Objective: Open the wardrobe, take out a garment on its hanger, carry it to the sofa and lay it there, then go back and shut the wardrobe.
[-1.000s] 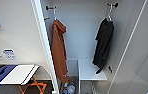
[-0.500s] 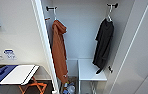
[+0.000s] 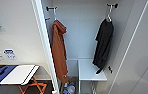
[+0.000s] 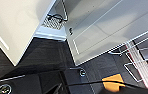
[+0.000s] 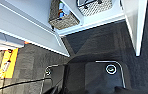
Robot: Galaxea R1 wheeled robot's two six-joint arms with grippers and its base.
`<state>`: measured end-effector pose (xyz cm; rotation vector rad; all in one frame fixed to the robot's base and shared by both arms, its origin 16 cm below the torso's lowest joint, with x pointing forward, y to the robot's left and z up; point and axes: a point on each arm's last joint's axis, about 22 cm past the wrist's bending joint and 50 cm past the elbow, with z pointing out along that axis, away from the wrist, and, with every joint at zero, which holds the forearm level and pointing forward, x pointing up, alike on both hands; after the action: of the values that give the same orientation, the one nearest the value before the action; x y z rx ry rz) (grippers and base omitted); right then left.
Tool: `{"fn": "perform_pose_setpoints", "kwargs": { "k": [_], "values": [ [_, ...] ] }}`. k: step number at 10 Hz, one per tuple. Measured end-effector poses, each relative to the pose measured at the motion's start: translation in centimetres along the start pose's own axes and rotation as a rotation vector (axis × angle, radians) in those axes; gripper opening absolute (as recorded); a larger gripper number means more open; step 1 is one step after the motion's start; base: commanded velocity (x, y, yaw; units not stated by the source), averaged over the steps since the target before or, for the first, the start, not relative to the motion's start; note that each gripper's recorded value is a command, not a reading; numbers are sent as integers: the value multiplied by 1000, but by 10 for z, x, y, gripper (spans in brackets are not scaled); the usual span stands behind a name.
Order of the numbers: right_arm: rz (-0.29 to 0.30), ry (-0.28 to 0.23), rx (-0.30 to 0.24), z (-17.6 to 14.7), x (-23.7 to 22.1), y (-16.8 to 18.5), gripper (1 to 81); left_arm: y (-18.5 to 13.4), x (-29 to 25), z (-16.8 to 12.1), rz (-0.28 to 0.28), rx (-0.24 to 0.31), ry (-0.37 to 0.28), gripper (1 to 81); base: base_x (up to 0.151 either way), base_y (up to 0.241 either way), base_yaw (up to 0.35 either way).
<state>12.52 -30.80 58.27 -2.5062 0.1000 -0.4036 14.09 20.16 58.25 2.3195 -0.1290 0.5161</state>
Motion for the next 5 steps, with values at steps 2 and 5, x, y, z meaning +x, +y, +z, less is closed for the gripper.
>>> {"fn": "perform_pose_setpoints", "kwargs": {
  "k": [2, 5],
  "values": [
    [26, -38, 25, 27, -25, -20, 811, 10, 7, 34, -34, -5, 20, 811, 0, 0, 0],
    [45, -91, 0, 51, -64, -19, 811, -7, 26, 63, -72, 48, 47, 811, 0, 0, 0]
  ]
}}
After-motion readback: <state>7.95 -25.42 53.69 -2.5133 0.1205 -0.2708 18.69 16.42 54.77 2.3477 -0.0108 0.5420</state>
